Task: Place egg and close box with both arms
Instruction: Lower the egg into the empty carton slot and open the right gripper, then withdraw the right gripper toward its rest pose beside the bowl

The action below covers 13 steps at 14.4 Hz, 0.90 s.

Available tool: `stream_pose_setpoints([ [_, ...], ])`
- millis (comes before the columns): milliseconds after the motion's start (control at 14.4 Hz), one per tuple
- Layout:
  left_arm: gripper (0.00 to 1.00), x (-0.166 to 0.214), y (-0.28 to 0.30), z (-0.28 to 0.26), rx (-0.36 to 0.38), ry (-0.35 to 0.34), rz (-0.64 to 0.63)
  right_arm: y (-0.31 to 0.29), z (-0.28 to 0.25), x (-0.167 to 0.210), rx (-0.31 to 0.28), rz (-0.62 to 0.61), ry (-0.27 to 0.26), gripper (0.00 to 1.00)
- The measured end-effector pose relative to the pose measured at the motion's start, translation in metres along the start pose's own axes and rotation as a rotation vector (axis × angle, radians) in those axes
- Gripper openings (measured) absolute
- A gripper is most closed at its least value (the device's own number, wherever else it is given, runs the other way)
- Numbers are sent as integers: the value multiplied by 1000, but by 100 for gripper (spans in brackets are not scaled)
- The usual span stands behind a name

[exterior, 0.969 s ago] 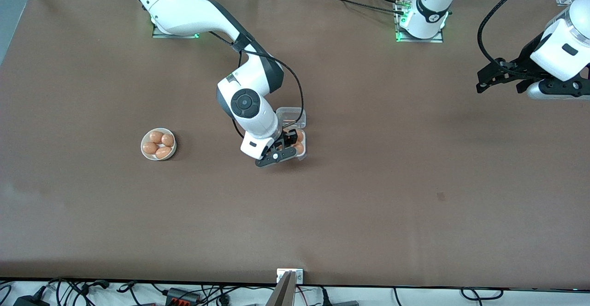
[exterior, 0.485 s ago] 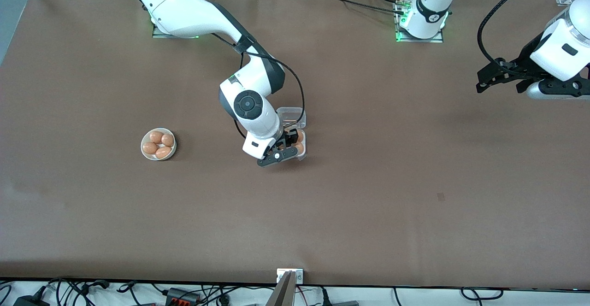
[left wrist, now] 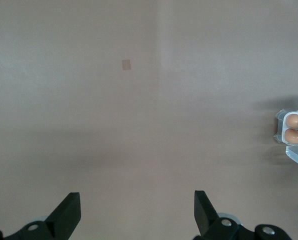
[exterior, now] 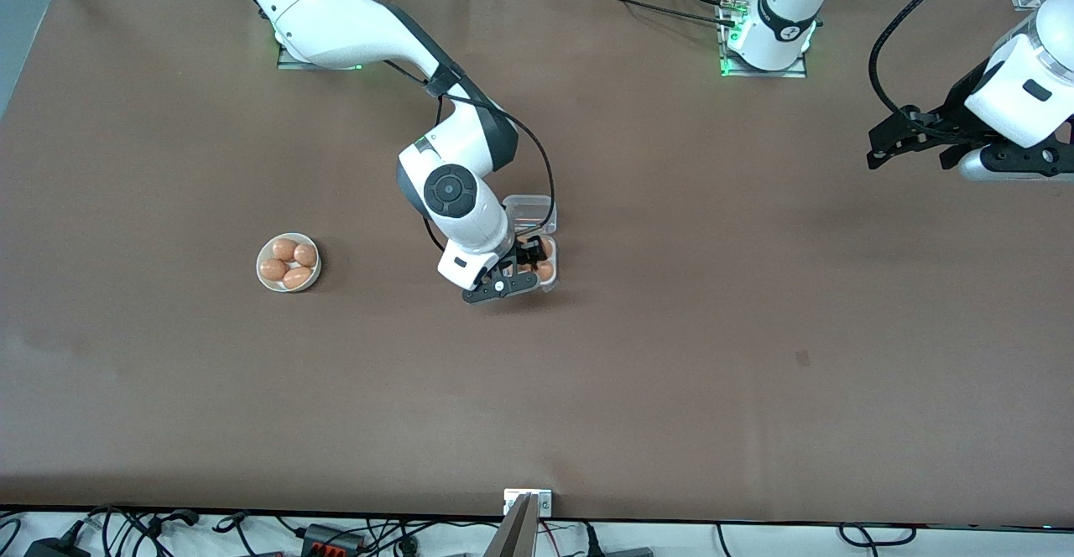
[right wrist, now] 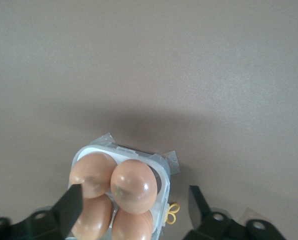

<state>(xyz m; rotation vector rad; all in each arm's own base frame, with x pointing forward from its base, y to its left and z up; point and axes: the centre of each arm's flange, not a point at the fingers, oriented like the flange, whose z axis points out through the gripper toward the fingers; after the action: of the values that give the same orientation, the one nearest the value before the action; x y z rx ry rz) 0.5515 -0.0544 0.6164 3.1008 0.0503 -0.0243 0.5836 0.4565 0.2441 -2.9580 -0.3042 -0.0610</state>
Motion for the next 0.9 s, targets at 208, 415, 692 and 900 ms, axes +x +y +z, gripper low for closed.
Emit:
stream_pose_setpoints([
  [208, 100, 0, 0, 0, 0, 0, 0, 7, -15, 7, -11, 20, 2, 100],
  [415, 100, 0, 0, 0, 0, 0, 0, 26, -44, 16, -34, 47, -9, 100],
  [692, 100, 0, 0, 0, 0, 0, 1, 64, -74, 28, -79, 99, -18, 100],
  [900, 100, -2, 0, 2, 3, -22, 1, 113, -107, 37, -145, 168, -43, 100],
])
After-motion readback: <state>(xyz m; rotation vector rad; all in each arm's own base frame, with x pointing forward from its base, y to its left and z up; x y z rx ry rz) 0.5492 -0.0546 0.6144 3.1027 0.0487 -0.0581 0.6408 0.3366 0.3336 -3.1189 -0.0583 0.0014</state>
